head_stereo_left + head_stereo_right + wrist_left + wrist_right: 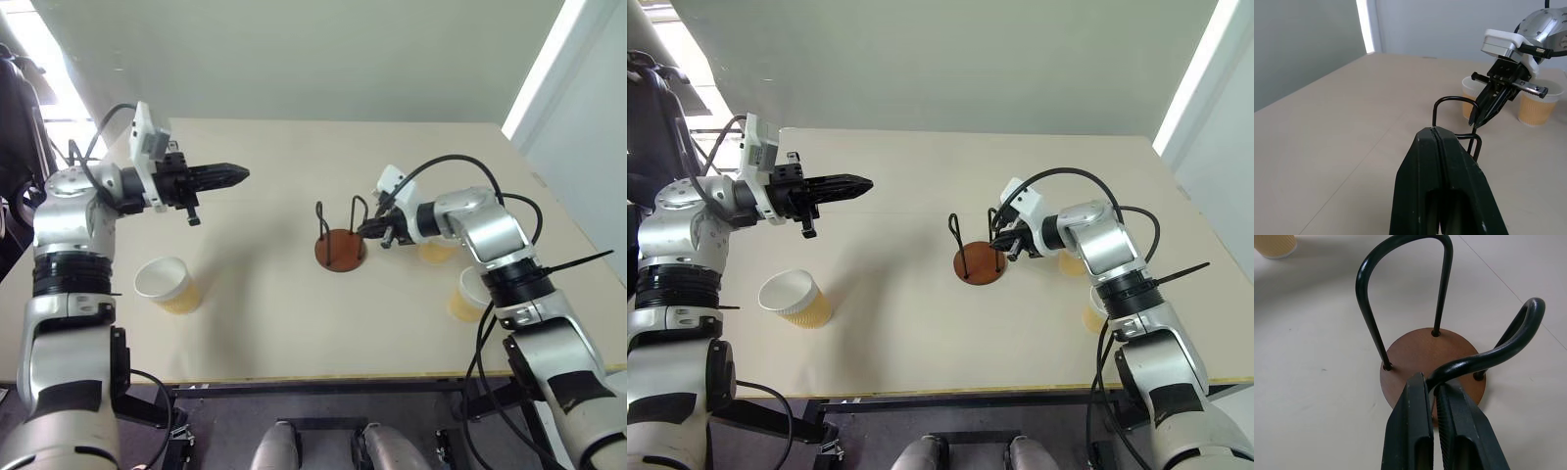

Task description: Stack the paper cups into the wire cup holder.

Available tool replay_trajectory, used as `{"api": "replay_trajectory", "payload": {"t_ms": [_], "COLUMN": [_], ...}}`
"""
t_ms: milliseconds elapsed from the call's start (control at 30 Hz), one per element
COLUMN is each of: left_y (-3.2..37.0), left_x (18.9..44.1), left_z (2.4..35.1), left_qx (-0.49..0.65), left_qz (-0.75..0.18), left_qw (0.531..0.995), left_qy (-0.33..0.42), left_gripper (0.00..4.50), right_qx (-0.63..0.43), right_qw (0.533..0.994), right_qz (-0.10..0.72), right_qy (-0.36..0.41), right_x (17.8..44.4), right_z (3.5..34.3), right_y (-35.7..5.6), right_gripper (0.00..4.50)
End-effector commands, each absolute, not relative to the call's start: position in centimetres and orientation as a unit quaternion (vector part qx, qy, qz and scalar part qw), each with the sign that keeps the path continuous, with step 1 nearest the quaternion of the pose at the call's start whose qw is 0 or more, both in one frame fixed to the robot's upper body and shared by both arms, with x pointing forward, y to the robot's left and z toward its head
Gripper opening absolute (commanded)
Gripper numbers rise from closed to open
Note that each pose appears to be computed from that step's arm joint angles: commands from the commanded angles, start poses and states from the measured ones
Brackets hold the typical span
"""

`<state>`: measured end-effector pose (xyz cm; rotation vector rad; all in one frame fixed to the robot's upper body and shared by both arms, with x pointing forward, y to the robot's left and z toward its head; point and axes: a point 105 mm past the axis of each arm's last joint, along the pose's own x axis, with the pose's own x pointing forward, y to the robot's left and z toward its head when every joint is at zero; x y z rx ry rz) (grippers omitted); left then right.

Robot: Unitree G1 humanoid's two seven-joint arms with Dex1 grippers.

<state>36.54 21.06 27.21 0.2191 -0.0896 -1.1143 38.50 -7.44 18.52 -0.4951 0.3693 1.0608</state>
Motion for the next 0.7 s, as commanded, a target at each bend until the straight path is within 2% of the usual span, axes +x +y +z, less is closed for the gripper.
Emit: {"api": "replay_trajectory", "payload": {"t_ms": [33, 433, 700], "left_y": [20.6, 21.4, 20.4], "left_x": [35.1, 34.2, 33.8], "left_z": [27.7, 26.1, 26.3], "left_qx": [0.119, 0.213, 0.207], "left_qz": [-0.566, -0.590, -0.613], "left_qw": [0.815, 0.779, 0.762], "left_qy": [-0.040, 0.017, 0.018], "left_gripper": [0.00, 0.00, 0.00], "right_qx": [-0.240, -0.240, -0.240], "right_qw": [0.811, 0.809, 0.804], "right_qz": [0.506, 0.507, 0.512], "right_qy": [0.170, 0.175, 0.183], "right_x": [38.1, 38.0, 37.7], "right_z": [18.7, 18.3, 17.9], "right_y": [-7.2, -7.3, -7.2], "right_gripper": [0.02, 0.02, 0.02]}}
